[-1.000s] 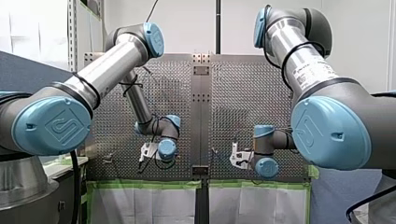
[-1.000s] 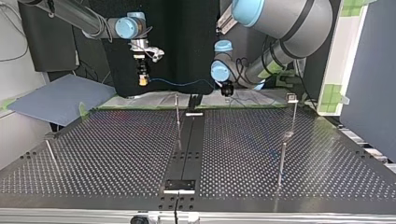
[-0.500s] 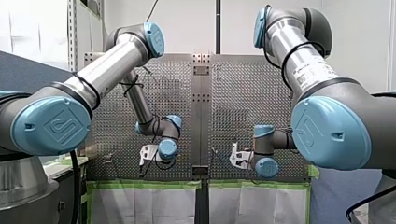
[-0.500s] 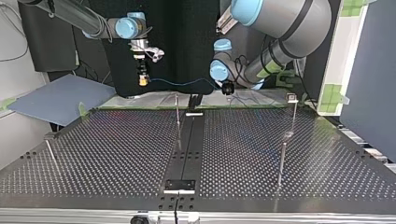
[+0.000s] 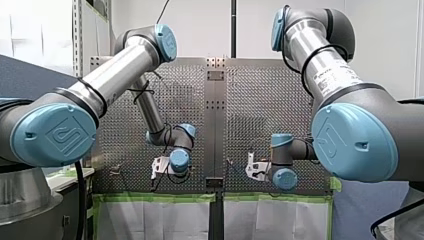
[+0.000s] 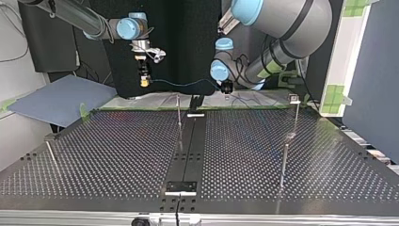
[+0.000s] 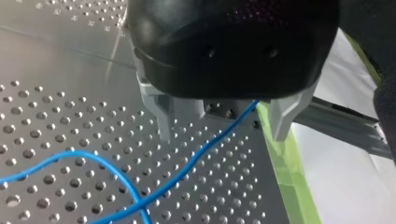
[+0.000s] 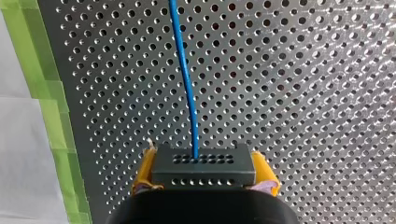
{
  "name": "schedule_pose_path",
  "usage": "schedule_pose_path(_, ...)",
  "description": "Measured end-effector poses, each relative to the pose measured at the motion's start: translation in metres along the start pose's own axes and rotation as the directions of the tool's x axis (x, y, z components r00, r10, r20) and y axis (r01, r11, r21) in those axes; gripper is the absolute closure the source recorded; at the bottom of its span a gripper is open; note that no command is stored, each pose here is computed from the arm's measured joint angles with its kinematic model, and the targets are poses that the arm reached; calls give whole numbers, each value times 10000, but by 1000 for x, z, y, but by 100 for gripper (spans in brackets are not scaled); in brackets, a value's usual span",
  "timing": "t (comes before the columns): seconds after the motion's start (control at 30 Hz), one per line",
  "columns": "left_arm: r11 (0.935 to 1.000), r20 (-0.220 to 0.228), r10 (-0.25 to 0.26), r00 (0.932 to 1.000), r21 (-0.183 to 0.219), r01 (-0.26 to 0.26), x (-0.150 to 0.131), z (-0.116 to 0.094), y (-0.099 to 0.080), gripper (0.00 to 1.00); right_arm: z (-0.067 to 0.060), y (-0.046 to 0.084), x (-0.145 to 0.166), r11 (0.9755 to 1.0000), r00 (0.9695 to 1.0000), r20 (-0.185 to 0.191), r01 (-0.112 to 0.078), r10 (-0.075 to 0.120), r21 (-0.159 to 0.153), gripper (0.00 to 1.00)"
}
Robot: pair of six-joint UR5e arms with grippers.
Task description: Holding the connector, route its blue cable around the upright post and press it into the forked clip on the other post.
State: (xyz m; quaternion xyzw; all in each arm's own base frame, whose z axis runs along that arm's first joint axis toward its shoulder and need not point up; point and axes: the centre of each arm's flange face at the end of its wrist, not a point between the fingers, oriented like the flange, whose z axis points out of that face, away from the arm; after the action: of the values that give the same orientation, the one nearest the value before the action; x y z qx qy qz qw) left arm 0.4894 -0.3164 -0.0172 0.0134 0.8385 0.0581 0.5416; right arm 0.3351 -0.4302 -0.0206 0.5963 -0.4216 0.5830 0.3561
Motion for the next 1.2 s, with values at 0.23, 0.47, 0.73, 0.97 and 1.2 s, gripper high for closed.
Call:
schedule_pose_path(0.23, 9996, -6, 173, 9999, -240, -173, 2, -2, 1, 0, 0, -1, 0, 10000, 10000, 4, 3, -3, 17, 100)
schedule_pose_path(0.47, 9986, -181, 484, 9987, -194, -487, 18, 4, -8, 0, 0, -2, 0, 10000, 10000, -7, 10, -10, 34, 100)
schedule_pose_path(0.73, 9978, -216, 455, 9987, 489, -444, 43, 19, -27, 0, 0, -2, 0, 10000, 10000, 27, 56, -56, 38, 100)
schedule_pose_path(0.97, 9929, -344, 347, 9988, 1149, -305, 54, 20, -38, 0, 4, 3, 1, 9997, 9997, 52, 246, -246, -59, 100)
schedule_pose_path(1.2, 9815, -239, -330, 9992, 1876, 369, 54, 18, -50, 0, 5, 7, 1, 9979, 9978, 201, 637, -634, -150, 100)
